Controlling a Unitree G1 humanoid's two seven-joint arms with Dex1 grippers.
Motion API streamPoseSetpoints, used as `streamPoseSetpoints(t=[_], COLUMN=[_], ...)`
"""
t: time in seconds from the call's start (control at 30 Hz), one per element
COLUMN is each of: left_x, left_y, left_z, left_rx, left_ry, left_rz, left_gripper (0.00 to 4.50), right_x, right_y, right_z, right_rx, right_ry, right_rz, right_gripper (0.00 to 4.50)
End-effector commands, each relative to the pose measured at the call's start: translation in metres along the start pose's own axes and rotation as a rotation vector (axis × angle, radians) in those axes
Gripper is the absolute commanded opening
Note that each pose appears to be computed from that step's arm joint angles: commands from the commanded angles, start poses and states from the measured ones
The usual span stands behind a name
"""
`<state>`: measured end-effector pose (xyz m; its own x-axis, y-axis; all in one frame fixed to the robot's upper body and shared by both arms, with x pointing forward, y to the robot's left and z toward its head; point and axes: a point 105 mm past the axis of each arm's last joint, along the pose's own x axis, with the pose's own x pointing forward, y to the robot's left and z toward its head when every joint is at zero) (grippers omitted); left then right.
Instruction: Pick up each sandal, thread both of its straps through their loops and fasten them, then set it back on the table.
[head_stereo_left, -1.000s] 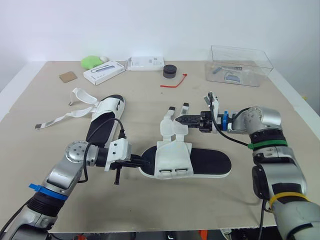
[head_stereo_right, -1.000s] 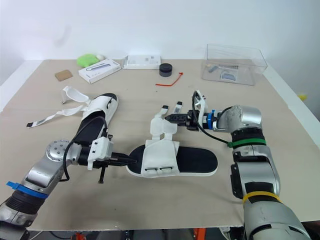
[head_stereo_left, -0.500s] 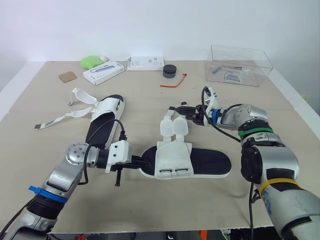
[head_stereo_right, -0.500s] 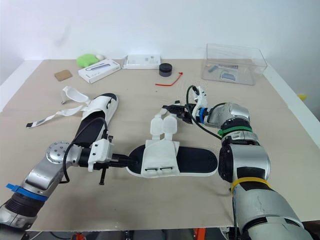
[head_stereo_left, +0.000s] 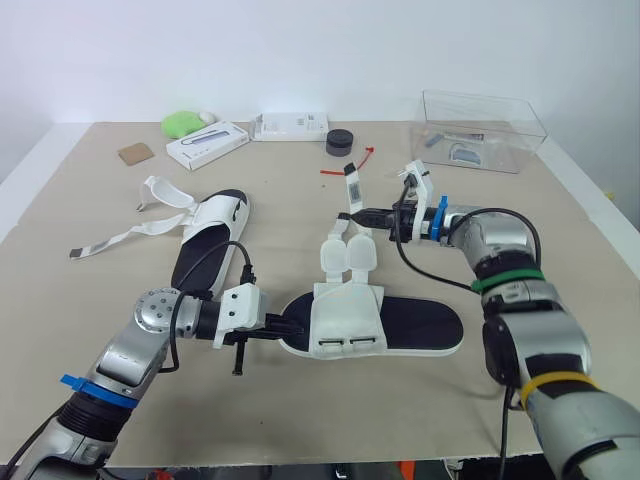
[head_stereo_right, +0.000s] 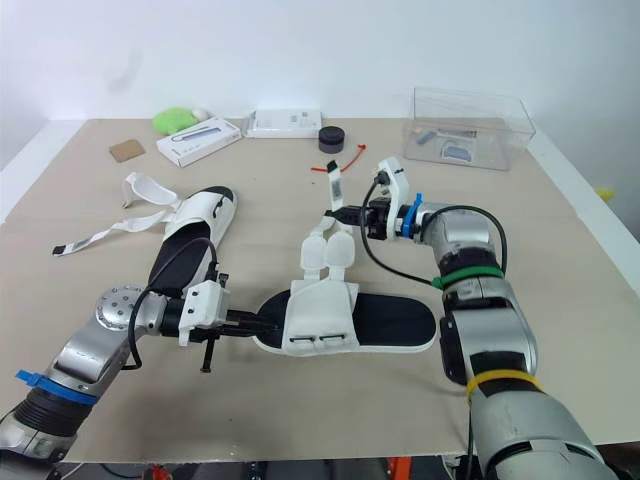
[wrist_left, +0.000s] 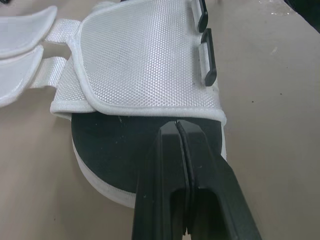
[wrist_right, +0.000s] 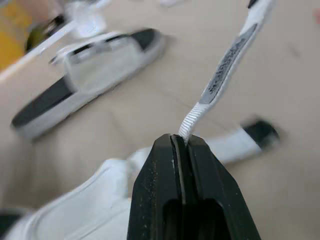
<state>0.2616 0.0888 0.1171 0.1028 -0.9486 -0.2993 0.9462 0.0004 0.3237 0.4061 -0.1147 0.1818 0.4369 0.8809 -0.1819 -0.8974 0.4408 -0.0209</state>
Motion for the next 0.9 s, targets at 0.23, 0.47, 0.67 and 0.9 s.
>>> streamPoseSetpoints(t=[0.23, 0.47, 0.67, 0.9], left_x=[-0.001, 0.002, 0.003, 0.004], left_y=[0.0, 0.002, 0.002, 0.001], left_z=[0.005, 0.005, 0.005, 0.004], left_rx=[0.032, 0.036, 0.037, 0.031], left_ry=[-0.002, -0.004, -0.006, -0.004], left_rz=[-0.006, -0.022, -0.028, -0.035], left_gripper=[0.0, 0.0, 0.0, 0.0], right_x=[-0.024, -0.039, -0.048, -0.05], right_y=[0.075, 0.12, 0.126, 0.125], right_z=[0.027, -0.008, -0.014, 0.006], right_rx=[-0.993, -1.687, -1.846, -1.731], right_ry=[-0.19, -0.174, -0.23, -0.261], right_rz=[0.187, 0.503, 0.598, 0.543], right_gripper=[0.03, 0.03, 0.03, 2.08])
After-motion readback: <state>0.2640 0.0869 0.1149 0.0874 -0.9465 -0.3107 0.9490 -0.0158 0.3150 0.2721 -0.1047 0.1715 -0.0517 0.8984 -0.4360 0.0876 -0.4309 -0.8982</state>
